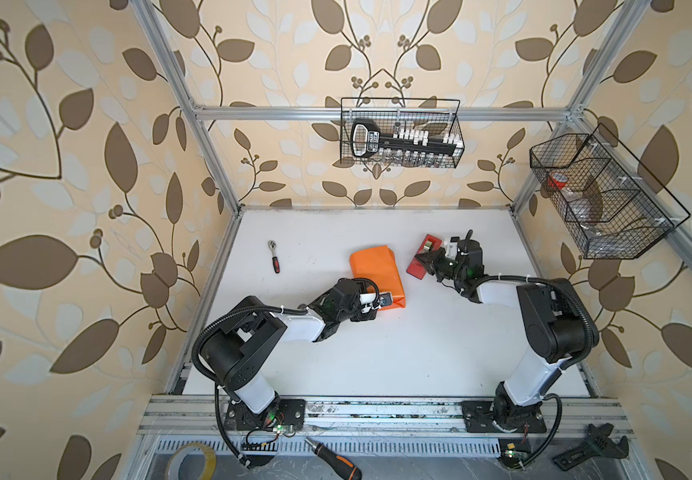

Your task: Wrap the gift box in paper

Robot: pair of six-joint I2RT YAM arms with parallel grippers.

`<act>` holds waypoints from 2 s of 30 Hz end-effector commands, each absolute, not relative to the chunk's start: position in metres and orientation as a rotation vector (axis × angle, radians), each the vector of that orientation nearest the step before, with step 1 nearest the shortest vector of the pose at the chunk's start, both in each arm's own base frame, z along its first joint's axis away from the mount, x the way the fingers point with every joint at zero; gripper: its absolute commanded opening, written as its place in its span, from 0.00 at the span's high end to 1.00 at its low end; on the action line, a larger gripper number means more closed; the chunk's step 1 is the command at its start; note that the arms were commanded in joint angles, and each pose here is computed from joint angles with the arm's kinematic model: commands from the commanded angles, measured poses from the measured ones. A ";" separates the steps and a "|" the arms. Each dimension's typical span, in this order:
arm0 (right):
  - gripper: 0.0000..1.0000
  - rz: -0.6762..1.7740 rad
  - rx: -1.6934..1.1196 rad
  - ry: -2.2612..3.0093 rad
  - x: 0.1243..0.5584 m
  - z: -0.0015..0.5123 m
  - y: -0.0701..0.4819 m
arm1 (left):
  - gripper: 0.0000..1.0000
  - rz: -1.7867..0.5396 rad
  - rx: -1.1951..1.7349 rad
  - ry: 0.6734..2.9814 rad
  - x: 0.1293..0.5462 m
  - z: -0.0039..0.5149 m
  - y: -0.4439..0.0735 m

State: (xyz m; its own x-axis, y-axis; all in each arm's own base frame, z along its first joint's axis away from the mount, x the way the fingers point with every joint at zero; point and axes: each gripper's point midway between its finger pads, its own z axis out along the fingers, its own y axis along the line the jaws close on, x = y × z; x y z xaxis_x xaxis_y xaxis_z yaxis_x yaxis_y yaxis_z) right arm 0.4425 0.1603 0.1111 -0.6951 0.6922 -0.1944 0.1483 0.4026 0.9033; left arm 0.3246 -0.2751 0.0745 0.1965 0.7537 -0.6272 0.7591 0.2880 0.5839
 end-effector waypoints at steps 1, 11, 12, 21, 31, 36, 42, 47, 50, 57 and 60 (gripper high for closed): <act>1.00 1.339 0.652 2.088 0.429 0.126 0.176 | 0.27 0.024 1.540 1.656 0.316 0.036 -0.255; 1.00 1.265 0.664 2.170 0.414 0.092 0.181 | 0.27 0.016 1.539 1.657 0.315 0.037 -0.256; 1.00 1.252 0.666 2.181 0.413 0.087 0.181 | 0.27 0.017 1.538 1.656 0.316 0.037 -0.255; 1.00 1.167 0.709 2.262 0.403 0.044 0.172 | 0.27 0.018 1.538 1.660 0.316 0.036 -0.256; 1.00 0.985 0.742 2.340 0.398 0.006 0.148 | 0.27 0.018 1.542 1.660 0.316 0.035 -0.256; 1.00 0.930 0.739 2.358 0.399 -0.003 0.137 | 0.27 0.021 1.539 1.659 0.317 0.036 -0.256; 1.00 0.883 0.690 2.374 0.397 0.003 0.133 | 0.27 0.021 1.538 1.663 0.317 0.035 -0.255; 1.00 0.924 0.526 2.291 0.394 0.045 0.136 | 0.27 0.020 1.542 1.668 0.317 0.033 -0.254; 1.00 0.936 0.357 2.239 0.379 0.075 0.144 | 0.27 0.022 1.539 1.668 0.317 0.034 -0.254; 1.00 1.058 -0.041 2.163 0.317 0.108 0.192 | 0.27 0.016 1.536 1.670 0.318 0.034 -0.254; 1.00 1.085 -0.207 2.156 0.294 0.109 0.221 | 0.26 0.016 1.537 1.670 0.318 0.034 -0.254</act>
State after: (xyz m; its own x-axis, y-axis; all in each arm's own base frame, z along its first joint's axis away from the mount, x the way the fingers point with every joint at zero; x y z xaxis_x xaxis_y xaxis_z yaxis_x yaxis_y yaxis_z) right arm 0.3147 0.2016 0.1109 -0.7492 0.2812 -0.5997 -0.3036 0.6588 0.6883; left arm 0.3247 -0.2752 0.0738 0.1960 0.7537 -0.6273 0.7597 0.2878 0.5832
